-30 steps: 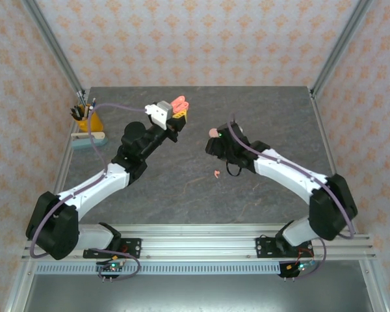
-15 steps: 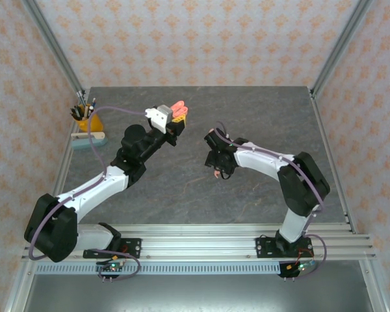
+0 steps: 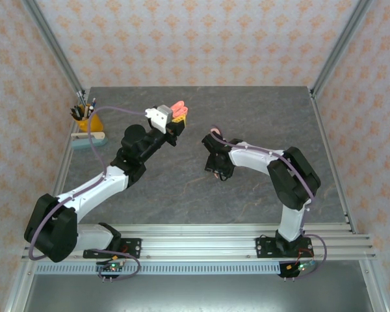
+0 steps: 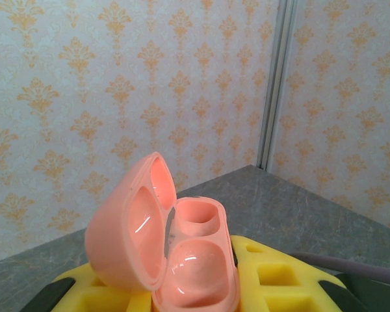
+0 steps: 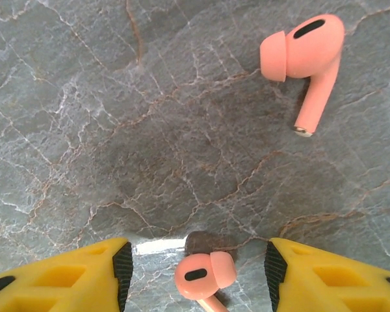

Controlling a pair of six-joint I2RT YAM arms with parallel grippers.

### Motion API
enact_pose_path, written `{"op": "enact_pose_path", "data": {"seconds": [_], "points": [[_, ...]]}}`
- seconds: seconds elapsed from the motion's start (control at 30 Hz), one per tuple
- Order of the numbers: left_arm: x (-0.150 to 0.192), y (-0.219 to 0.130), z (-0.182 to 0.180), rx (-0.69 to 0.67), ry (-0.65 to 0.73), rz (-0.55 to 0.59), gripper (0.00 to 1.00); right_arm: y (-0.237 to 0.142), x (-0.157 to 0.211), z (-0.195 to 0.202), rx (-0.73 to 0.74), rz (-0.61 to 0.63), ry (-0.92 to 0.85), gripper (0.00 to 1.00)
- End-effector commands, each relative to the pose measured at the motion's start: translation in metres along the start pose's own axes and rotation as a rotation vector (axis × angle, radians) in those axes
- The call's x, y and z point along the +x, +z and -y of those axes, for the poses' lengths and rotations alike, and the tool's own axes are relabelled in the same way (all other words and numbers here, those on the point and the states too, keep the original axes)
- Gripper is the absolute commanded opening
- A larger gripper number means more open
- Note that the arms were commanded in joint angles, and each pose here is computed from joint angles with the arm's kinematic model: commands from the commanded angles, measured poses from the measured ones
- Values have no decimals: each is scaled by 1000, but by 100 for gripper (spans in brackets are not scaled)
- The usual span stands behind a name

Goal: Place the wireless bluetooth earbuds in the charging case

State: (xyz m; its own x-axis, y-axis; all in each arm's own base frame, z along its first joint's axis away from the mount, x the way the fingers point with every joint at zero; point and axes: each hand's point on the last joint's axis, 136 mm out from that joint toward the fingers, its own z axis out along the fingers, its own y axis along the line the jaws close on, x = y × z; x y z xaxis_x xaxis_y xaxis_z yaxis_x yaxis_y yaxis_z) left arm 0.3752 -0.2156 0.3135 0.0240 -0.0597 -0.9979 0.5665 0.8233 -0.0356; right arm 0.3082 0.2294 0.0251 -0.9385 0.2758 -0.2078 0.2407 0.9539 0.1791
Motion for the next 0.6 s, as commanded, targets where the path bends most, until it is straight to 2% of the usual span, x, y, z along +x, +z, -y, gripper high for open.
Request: {"op": "enact_pose_path", "data": {"seconds": [0.0,0.57], "points": [[-13,-1,3,9,29,35,0,0,1,-3,11,-14,-46,57],[-13,5,2,7,31,34,0,7,13,4,82,-66,-129,48]]}}
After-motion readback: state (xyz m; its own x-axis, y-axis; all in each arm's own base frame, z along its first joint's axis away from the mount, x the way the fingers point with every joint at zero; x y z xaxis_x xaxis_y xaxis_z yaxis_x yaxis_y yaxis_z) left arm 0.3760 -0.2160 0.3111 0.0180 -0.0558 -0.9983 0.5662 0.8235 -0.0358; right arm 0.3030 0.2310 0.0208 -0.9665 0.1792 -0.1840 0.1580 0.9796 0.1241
